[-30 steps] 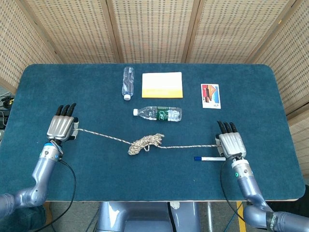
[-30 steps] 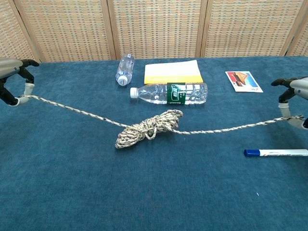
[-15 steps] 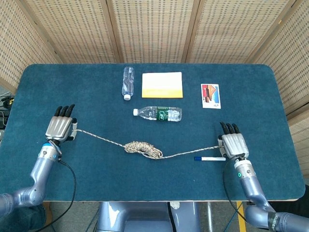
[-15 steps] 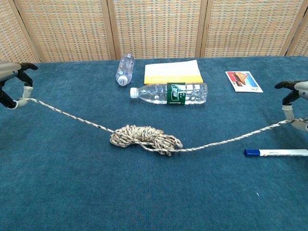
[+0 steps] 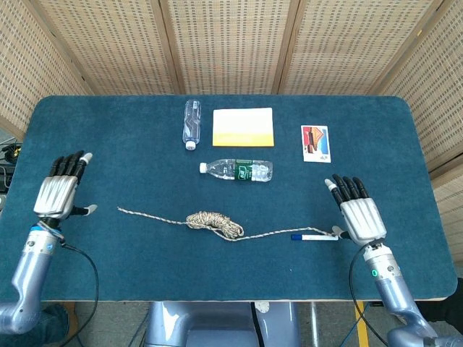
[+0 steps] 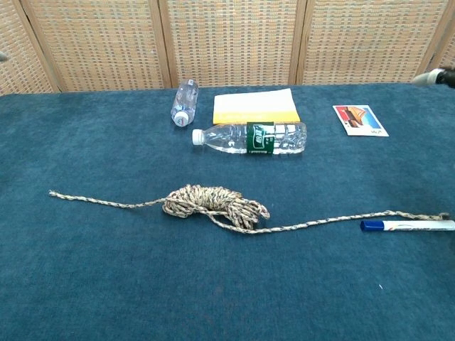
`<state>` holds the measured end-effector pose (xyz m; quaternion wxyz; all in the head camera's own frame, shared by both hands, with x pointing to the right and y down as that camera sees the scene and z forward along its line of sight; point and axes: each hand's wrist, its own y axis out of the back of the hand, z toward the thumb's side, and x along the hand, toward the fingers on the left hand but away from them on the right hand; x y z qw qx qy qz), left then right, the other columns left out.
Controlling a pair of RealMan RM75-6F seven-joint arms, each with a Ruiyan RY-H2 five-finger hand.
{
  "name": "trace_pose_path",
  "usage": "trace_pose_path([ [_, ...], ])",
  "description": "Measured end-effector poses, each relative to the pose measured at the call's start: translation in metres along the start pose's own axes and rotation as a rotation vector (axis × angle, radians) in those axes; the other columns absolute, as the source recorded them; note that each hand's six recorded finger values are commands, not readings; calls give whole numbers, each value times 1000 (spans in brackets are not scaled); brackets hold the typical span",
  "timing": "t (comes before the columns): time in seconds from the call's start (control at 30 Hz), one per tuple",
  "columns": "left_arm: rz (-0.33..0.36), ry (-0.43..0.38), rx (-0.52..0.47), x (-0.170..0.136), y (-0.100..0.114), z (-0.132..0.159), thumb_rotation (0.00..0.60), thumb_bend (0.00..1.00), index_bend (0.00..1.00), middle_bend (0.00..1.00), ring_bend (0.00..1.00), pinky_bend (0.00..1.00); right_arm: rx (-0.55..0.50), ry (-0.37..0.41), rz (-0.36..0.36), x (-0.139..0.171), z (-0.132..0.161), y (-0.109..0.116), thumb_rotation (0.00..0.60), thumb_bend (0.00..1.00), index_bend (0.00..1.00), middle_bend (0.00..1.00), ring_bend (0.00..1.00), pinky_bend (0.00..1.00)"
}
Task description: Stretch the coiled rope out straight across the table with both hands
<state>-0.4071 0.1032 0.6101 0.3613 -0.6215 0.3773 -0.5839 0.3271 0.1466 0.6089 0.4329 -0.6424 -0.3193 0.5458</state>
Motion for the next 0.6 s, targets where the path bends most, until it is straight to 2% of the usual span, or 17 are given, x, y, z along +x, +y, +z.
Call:
trace_pose_path([
  [0.17,79,66,-45,-41,12,-28,600,0,0,0,0,0,-17,13,-89,23,-7,17,600,0,0,0,0,0],
  [0.23,99,99,-72,-70,13,-44,600,0,0,0,0,0,-21,28,-122,35,-7,21,600,0,0,0,0,0],
  [0.37,108,101,-110,-111,10,-58,600,0,0,0,0,0,-7,42,-187,62,-9,24,600,0,0,0,0,0],
  [0.47,90,85,-118,-133,3,-67,600,0,0,0,0,0,13,31,-195,80,-11,19,600,0,0,0,0,0],
  [0.6,83,75,-118,-145,0,-73,600,0,0,0,0,0,25,11,-175,90,-12,16,600,0,0,0,0,0],
])
